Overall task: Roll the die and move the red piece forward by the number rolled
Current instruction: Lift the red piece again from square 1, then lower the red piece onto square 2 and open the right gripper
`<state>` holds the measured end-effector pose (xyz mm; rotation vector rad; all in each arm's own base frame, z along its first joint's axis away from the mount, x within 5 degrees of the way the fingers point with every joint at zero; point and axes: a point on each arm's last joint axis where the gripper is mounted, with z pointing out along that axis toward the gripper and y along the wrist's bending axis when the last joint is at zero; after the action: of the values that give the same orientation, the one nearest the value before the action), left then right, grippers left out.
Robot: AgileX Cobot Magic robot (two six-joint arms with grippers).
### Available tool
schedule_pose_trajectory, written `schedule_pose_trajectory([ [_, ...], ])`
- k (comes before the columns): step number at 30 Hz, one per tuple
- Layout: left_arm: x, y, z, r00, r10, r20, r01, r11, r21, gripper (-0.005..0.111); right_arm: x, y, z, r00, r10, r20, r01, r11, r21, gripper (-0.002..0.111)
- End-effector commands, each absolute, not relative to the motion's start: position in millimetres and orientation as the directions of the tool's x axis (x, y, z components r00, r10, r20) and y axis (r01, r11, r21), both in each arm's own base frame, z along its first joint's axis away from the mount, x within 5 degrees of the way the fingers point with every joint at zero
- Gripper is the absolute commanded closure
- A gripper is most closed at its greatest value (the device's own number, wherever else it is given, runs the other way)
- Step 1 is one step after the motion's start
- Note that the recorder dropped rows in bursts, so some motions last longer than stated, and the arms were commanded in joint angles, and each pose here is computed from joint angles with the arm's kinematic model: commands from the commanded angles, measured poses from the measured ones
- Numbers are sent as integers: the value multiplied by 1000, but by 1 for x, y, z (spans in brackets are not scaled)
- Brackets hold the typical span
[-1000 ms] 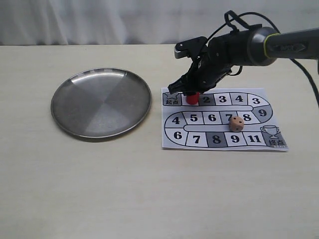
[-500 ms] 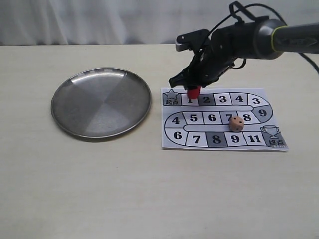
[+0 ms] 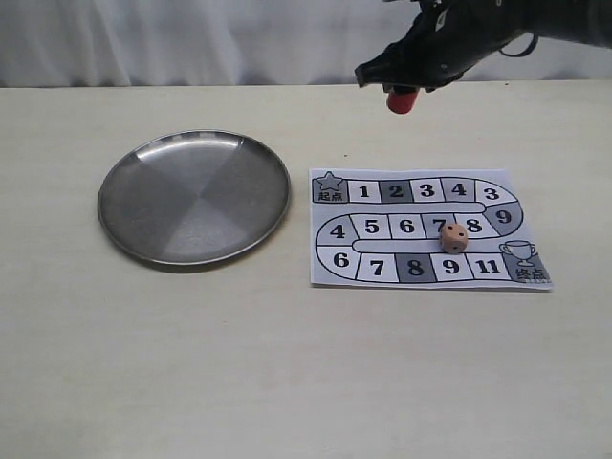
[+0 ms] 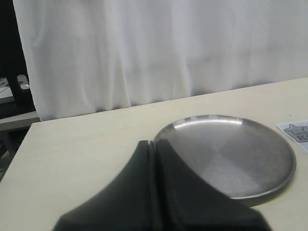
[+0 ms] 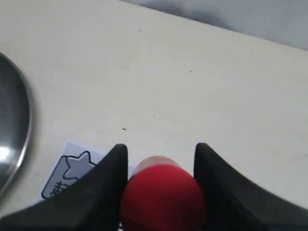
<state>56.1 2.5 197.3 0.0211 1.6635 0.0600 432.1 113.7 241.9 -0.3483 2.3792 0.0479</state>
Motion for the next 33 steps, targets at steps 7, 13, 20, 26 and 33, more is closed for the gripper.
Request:
schedule_pose_trajectory([
  [7,56,2,198,-86,44,-995,-21,999,46,107,439,96,143,-814,-219,-538,-230,972,-48,104],
  [13,56,2,198,-86,44,-995,-21,999,46,107,439,102,111,-857,-149,-493,-188,982,29,104],
  [20,56,2,198,-86,44,-995,-21,999,46,107,439,102,111,-858,-149,-491,-187,982,29,104],
  [26,56,2,198,-86,44,-995,-21,999,46,107,439,102,111,-862,-150,-484,-187,982,29,102],
  [33,56,2,198,-86,44,-995,-21,999,46,107,440,102,111,-856,-131,-500,-173,984,38,61],
])
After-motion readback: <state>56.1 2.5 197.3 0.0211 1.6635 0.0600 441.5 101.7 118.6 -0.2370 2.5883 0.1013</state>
